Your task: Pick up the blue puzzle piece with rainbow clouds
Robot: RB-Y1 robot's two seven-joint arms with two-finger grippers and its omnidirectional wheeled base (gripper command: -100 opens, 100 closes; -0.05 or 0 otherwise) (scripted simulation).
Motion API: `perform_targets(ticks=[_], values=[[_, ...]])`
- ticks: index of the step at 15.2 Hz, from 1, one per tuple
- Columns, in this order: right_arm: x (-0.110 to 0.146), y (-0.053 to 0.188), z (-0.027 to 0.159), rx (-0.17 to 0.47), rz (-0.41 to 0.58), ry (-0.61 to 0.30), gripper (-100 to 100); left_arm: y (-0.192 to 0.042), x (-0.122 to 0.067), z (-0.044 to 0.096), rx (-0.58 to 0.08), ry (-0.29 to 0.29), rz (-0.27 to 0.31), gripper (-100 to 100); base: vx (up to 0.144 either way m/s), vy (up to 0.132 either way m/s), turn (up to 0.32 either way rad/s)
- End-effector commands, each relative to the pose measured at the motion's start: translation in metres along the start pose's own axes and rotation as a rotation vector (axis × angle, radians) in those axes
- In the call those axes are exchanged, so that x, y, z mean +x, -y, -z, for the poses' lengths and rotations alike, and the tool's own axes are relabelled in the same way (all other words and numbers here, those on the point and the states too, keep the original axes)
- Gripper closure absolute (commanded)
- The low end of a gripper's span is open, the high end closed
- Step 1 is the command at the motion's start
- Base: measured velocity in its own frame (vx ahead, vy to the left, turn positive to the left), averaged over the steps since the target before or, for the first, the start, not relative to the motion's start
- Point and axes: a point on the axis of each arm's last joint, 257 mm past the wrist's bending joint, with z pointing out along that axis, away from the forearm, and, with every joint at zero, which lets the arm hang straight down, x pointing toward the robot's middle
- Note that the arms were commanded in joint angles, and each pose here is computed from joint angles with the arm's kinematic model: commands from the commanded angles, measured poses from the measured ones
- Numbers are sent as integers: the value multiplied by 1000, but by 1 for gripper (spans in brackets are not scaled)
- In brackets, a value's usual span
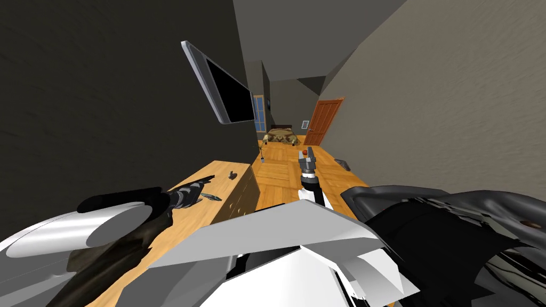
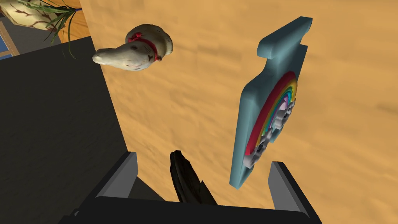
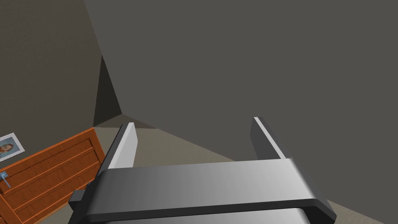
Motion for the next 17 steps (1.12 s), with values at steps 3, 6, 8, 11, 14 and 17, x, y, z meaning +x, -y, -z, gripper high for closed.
perform_targets(ticks=[3,6,8,11,14,17], values=[[0,0,0,0,0,0,0,-12,1,4,-59,-16,-4,-100,48,-12,0],[0,0,0,0,0,0,0,-24,3,9,-117,-35,-9,-100,59,-19,-2],[0,0,0,0,0,0,0,-29,4,14,-150,-49,-15,-100,65,-18,-5],[0,0,0,0,0,0,0,-38,5,20,-195,-65,-21,-100,39,-20,-2],[0,0,0,0,0,0,0,-47,6,26,-242,-80,-28,-100,56,-16,-4],[0,0,0,0,0,0,0,-57,8,33,-291,-95,-34,-100,58,-17,-5]])
